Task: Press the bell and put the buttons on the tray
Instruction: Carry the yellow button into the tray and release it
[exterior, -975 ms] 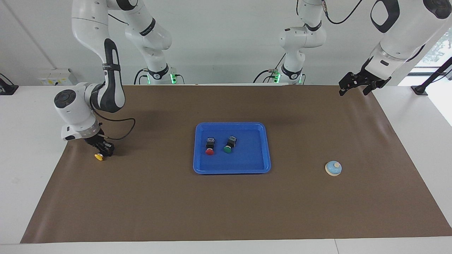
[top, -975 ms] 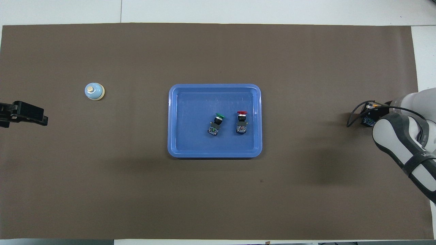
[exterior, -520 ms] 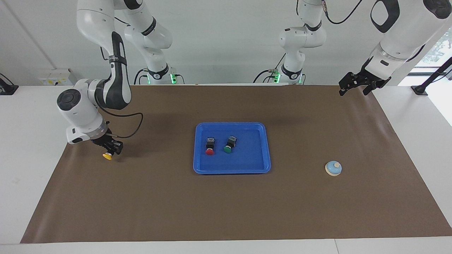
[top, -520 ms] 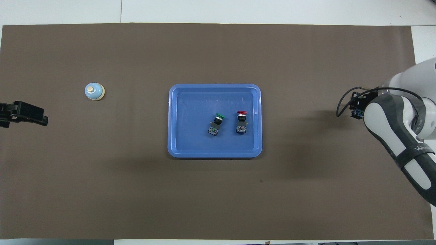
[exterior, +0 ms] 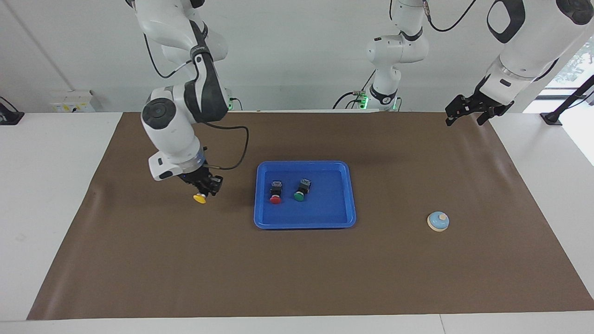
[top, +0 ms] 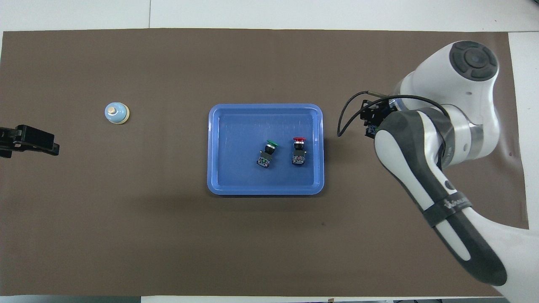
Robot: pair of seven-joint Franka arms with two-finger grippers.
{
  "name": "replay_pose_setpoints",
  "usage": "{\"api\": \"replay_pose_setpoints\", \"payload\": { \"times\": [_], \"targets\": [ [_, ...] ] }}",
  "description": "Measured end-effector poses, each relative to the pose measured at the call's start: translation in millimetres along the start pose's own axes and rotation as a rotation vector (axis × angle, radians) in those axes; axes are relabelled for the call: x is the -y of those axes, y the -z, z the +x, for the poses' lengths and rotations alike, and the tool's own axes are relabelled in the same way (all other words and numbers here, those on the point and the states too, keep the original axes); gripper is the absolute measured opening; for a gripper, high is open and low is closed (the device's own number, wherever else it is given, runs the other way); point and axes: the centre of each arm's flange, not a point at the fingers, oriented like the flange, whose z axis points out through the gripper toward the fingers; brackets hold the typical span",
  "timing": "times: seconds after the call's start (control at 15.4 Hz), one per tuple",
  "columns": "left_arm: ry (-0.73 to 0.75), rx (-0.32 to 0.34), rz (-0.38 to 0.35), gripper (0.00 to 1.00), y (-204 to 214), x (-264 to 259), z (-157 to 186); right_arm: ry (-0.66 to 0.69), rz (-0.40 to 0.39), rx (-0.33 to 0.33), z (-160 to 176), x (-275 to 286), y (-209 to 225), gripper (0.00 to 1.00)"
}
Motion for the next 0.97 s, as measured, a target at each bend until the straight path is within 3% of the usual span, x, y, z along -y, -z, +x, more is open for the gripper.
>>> {"api": "replay_pose_setpoints", "payload": {
  "times": [0.26,0.52,0.71,0.97],
  "targets": [
    [0.000,0.000,0.000,1.00,0,0,0,0.016,0.022,-0.002,-76,103,6,0.43],
    [0.000,0.000,0.000,1.00,0,0,0,0.062,0.025,0.010,-141,168,0,0.43],
    [0.000,0.000,0.000,1.00,0,0,0,0.073,0.031,0.016,-169,209,-19,0.43],
    [0.000,0.000,0.000,1.00,0,0,0,0.095,0.087,-0.008,-180,250,-62,0.43]
  ]
}}
